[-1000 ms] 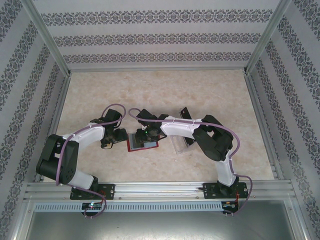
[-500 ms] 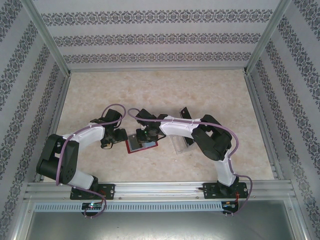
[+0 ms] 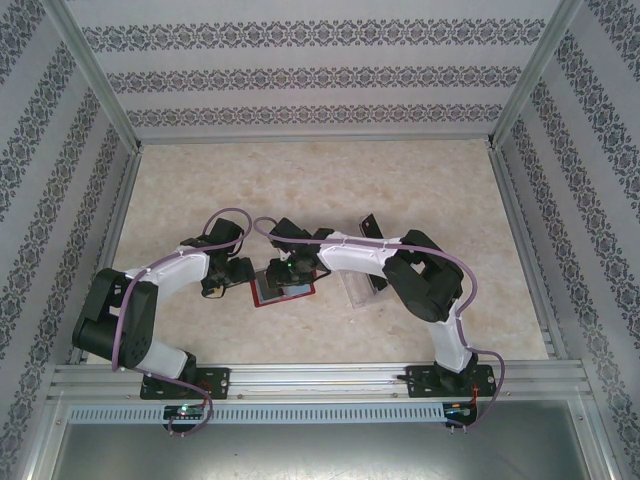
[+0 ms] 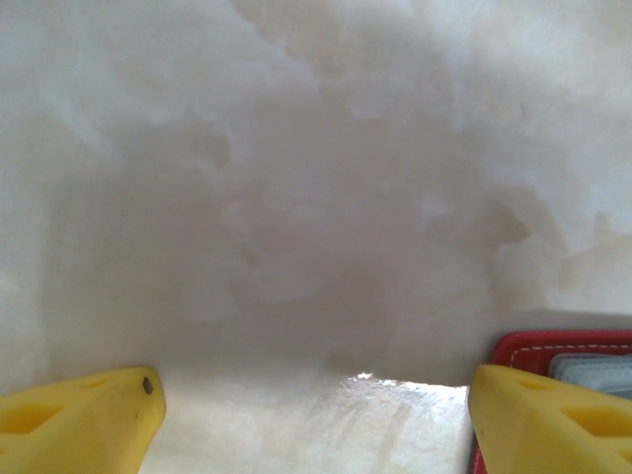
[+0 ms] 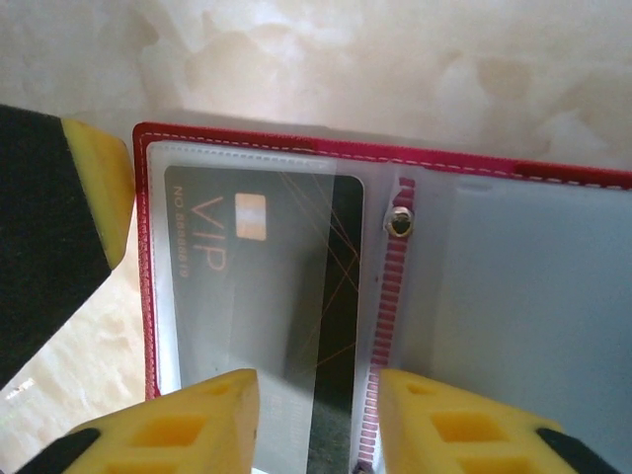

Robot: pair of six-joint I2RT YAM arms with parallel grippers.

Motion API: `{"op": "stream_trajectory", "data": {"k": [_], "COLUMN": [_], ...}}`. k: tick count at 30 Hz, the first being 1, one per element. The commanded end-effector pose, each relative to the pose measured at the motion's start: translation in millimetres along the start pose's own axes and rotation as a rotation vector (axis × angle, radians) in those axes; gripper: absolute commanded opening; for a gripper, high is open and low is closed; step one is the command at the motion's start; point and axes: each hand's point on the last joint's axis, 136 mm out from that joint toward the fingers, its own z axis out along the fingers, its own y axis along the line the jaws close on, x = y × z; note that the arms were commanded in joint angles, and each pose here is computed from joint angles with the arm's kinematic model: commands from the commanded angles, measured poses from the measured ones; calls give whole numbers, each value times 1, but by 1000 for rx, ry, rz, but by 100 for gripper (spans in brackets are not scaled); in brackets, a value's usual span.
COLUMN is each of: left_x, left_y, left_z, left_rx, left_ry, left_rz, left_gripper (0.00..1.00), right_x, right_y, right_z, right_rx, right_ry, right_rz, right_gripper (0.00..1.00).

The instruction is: Put the credit cards into the card holder

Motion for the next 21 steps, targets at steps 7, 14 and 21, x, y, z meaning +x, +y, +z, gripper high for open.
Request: {"op": "stream_trajectory", "data": {"k": [7, 14, 21], "left_x": [-2, -14, 6], "left_y": [-14, -18, -28], "left_z": [-4, -31, -31], "left_rx": [71, 97, 219], "left_ry": [20, -38, 1], "left_rz": [-7, -45, -82], "left_gripper": [88, 94, 100], "right_x": [-13, -7, -4], "right_y": [-4, -51, -70], "right_z": [-67, -74, -54], "right_rx": [30, 248, 308], "right_ry": [-146, -163, -132], "right_rz": [-17, -57, -69], "right_gripper": [50, 59, 60]}}
